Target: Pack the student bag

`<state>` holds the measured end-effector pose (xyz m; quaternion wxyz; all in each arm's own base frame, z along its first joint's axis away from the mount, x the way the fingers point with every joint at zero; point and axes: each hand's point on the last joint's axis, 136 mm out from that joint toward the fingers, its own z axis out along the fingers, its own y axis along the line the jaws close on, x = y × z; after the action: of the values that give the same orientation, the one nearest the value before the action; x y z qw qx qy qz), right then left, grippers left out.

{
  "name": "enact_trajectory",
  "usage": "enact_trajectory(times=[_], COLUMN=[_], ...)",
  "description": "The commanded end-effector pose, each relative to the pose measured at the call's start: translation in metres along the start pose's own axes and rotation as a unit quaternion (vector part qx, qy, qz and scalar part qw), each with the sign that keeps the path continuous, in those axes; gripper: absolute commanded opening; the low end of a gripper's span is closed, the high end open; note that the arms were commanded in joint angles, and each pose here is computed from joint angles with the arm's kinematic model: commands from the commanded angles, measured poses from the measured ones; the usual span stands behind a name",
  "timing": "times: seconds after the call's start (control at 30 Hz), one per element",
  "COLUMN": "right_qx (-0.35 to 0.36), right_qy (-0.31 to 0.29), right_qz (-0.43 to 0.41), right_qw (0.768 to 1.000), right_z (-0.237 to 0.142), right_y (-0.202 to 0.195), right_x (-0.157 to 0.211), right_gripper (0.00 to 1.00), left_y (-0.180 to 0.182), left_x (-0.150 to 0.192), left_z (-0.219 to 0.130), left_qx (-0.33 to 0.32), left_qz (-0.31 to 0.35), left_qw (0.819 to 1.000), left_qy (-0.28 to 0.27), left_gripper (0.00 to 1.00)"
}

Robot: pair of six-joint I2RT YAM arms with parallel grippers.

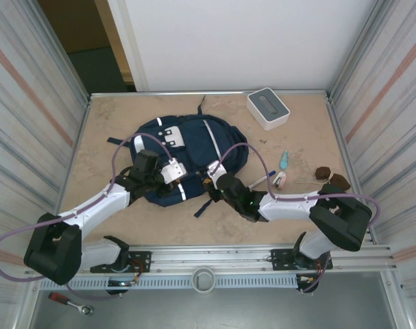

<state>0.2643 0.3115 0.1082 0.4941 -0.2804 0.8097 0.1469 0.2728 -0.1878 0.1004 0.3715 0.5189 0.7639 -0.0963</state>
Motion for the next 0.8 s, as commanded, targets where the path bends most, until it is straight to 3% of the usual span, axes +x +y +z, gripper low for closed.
enact_trajectory(times=[0.0, 0.27, 0.77], right_qx=[-0.042, -0.099, -0.161], right_qy=[-0.016, -0.009, 0.004], right_qz=[0.016, 0.034, 0.074], right_qw=[0.999, 0.994, 0.984], right_z=[-0.001, 0.012, 0.031], right_y=[0.01, 0.018, 0.016], right_x=[-0.016, -0.021, -0.022], right_gripper=[0.35, 0.41, 0.43], left_y=[0.0, -0.002, -0.003], left_x=[-0.031, -0.031, -0.028], left_z=[-0.007, -0.009, -0.005], left_qx=[0.018, 0.021, 0.026], left_qz=[0.003, 0.001, -0.002], left_qw=[0.998, 0.998, 0.998], left_qy=[-0.06, -0.06, -0.054], left_gripper=[0.0, 0.0, 0.0])
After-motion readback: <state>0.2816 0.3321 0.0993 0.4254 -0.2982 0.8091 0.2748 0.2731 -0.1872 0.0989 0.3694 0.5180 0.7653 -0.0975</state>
